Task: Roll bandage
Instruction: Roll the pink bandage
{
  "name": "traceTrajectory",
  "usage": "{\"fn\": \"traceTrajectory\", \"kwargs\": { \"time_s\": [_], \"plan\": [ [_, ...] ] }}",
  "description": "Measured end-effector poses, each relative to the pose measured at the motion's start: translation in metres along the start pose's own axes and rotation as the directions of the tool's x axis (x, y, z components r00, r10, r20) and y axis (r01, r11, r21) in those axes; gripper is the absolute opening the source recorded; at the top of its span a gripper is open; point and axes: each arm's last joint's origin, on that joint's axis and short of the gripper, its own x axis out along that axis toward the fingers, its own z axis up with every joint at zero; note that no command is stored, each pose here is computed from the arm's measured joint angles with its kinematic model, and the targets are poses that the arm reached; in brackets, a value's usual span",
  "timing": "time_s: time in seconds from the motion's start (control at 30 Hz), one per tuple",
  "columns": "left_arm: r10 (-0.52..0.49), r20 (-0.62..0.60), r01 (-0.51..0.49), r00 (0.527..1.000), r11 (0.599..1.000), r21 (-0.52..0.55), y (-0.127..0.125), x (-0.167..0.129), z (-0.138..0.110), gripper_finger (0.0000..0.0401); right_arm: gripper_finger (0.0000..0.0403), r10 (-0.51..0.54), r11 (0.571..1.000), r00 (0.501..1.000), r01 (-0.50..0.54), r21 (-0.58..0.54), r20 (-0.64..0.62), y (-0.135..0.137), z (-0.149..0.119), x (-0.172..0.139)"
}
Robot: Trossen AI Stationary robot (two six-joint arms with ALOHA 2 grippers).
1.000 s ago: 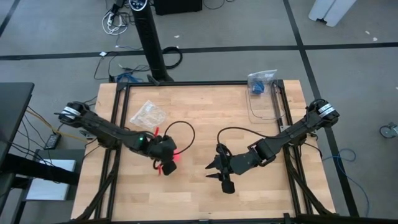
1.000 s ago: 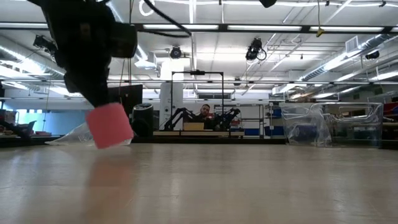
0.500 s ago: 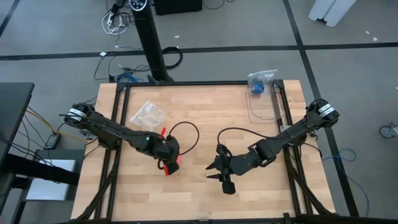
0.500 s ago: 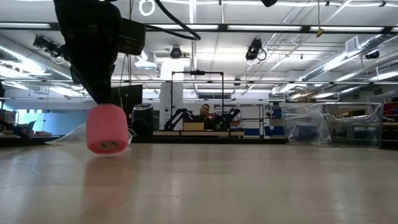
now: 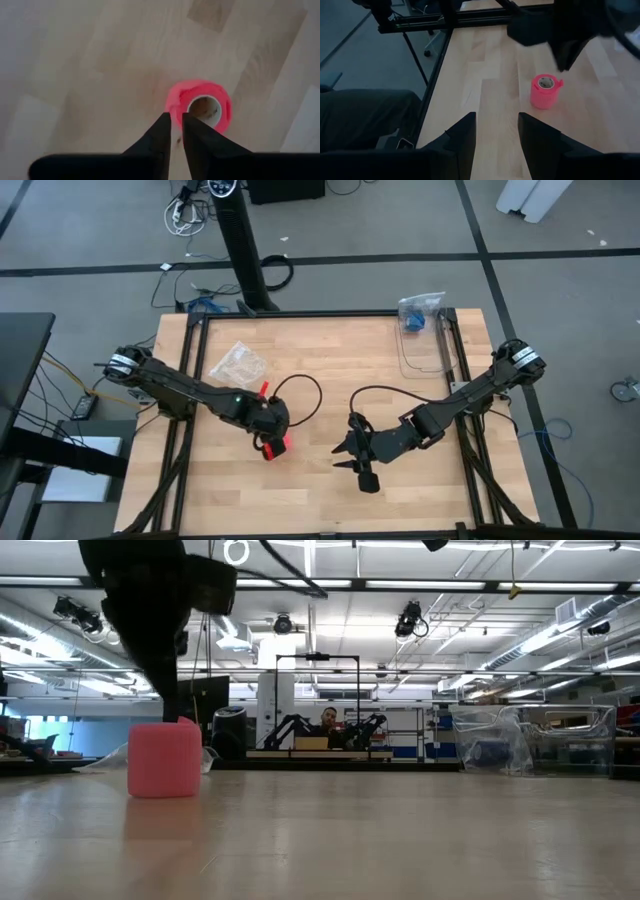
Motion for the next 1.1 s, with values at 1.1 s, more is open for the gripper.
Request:
{"fn": "traceTrajectory", "kwargs": {
  "time_s": [1.1],
  "plan": [
    [-0.034, 0.25, 0.075, 0.968, 0.985, -0.158, -0.037, 0.04, -0.091, 0.0001, 0.0004, -0.356, 0.916, 0.898, 0.28, 0.289, 0.259, -0.066, -0.075, 0.148]
  ]
}}
